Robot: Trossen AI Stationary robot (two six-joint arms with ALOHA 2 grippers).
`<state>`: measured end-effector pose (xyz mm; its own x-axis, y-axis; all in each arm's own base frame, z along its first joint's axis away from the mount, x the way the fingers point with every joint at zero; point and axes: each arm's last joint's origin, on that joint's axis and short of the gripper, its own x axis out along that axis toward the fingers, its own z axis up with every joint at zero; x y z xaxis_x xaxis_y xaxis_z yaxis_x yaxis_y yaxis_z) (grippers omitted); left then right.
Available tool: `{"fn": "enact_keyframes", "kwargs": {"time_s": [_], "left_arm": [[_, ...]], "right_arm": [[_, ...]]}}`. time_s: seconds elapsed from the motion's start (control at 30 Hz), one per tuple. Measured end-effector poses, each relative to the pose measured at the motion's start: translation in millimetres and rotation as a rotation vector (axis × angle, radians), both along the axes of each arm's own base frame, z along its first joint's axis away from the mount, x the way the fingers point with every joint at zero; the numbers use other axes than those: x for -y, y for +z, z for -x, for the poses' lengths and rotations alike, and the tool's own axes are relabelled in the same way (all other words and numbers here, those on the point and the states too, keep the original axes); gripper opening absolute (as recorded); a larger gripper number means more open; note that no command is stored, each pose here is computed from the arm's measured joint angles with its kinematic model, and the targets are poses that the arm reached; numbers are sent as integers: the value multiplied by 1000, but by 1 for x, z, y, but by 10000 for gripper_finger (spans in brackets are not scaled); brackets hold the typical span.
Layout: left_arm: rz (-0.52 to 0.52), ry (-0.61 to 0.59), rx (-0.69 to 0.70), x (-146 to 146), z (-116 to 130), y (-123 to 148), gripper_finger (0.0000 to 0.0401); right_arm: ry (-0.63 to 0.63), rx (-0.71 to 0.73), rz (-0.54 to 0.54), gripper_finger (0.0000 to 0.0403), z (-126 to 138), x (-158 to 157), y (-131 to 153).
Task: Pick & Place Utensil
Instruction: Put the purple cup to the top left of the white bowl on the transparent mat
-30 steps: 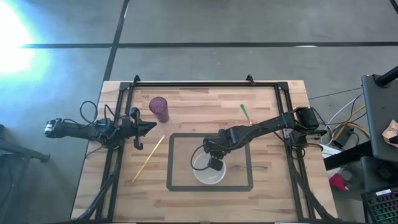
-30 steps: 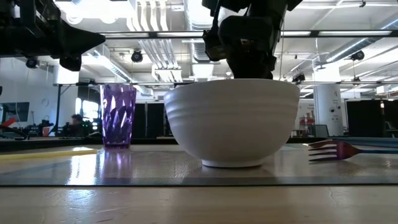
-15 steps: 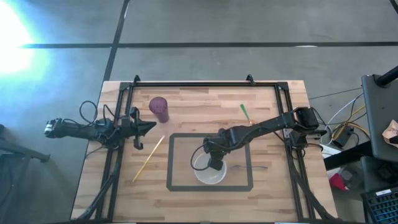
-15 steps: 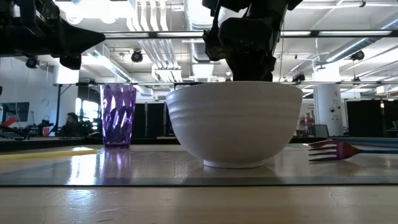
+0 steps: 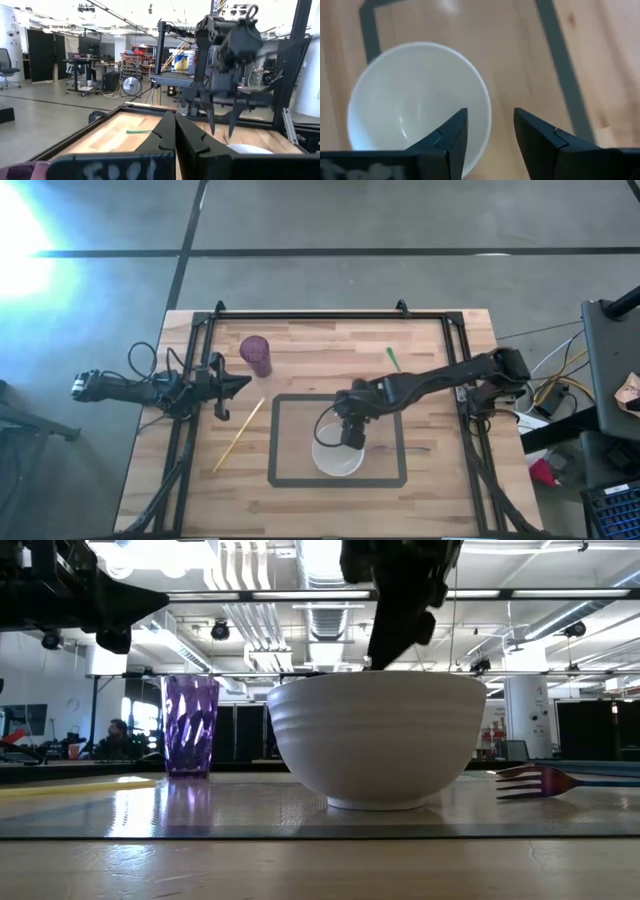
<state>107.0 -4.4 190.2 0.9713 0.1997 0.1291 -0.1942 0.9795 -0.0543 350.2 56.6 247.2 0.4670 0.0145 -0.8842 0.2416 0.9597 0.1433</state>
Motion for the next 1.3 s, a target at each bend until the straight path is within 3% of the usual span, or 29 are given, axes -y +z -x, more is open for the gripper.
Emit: {"fn": "enact_keyframes", "kwargs": {"time_s": [0.3, 0.43, 0.63, 0.8, 0.93, 1.3], "left_arm": [[14, -3, 2, 0, 0, 0, 3], [20, 27, 3, -1, 0, 0, 35], [83, 224, 31, -6, 3, 6, 118], [111, 297, 80, -9, 5, 25, 161], [169, 407, 82, -12, 8, 45, 167], [371, 628, -149, -21, 9, 93, 167]], "right_arm": [[96, 123, 123, 143, 21, 6, 39], [100, 152, 143, 135, 32, 8, 49], [47, 186, 225, 125, 54, 15, 58], [14, 224, 258, 120, 78, 20, 66], [2, 273, 252, 123, 97, 23, 69], [-63, 348, 198, 123, 132, 29, 54]]}}
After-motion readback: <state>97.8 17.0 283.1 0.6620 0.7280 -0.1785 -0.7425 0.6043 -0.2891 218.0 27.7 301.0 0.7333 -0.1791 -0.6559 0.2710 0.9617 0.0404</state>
